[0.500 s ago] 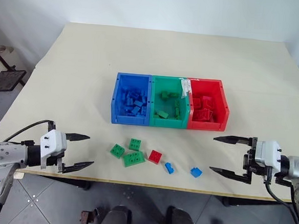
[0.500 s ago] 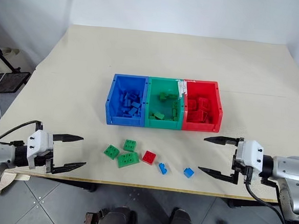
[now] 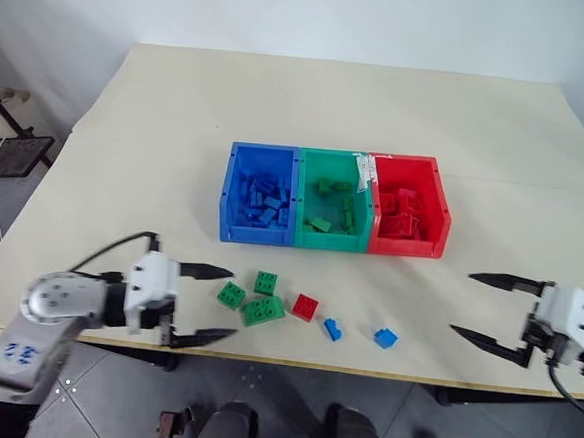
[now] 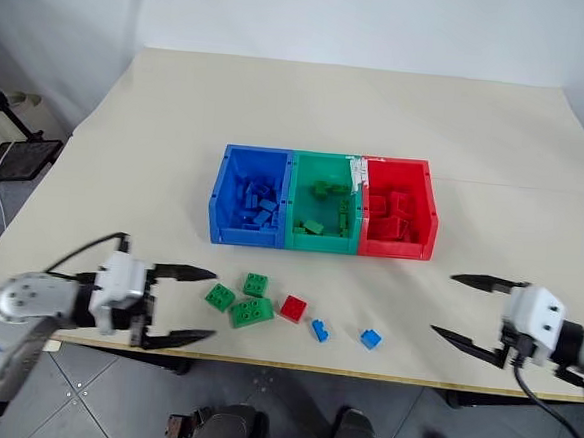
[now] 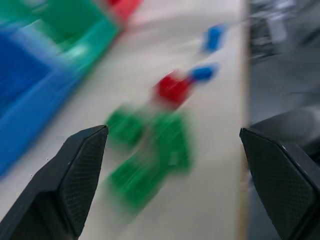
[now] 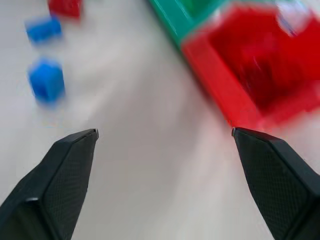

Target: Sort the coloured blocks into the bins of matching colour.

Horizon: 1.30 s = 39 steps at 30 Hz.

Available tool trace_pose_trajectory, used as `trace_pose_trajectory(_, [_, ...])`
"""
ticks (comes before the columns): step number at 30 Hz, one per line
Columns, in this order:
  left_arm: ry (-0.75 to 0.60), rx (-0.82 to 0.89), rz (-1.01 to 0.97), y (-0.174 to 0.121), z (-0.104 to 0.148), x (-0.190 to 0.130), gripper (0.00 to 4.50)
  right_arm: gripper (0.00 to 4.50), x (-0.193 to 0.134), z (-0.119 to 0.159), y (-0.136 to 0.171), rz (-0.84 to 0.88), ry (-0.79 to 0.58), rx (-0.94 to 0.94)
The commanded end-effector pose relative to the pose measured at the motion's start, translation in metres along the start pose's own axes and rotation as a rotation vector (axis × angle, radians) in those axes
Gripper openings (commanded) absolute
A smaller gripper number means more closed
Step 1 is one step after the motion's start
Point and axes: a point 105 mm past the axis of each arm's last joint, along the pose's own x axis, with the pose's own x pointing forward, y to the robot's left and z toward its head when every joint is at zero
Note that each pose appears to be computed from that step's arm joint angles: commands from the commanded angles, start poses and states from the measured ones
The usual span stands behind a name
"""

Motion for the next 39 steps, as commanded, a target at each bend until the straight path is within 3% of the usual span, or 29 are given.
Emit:
trace_pose_trajectory(1, [-0.016,0.084,-0.096,-0.01,0.013,0.019,4.48,4.5,-0.021,-0.01,-0.002,0.025,0.08,-0.026])
trace_pose_trajectory(5, [-0.01,0.144,-0.136,-0.007,0.01,0.033,4.48,4.5,-0.016,-0.013,0.005,0.114,0.1,-0.034])
trace_pose_trajectory(12, [0.021,0.153,-0.092,-0.002,-0.003,0.016,4.48,4.5,0.051,0.029,0.045,0.463,0.06,-0.035])
trace_pose_trajectory(21, [0.041,0.147,-0.047,-0.005,-0.012,0.001,4.48,4.5,0.093,0.02,0.06,0.468,0.061,-0.113])
trace_pose_trajectory(33, [-0.007,0.154,0.036,0.005,-0.003,-0.001,4.5,0.45,0.108,0.031,0.055,0.403,-0.043,-0.061])
trace_pose_trajectory(37, [-0.071,0.086,0.202,0.017,0.002,-0.012,4.5,0.44,0.127,0.104,0.039,0.338,-0.332,0.119])
trace_pose_trajectory(39, [-0.065,0.062,0.287,0.021,-0.002,-0.023,4.5,0.44,0.14,0.131,0.035,0.353,-0.409,0.143])
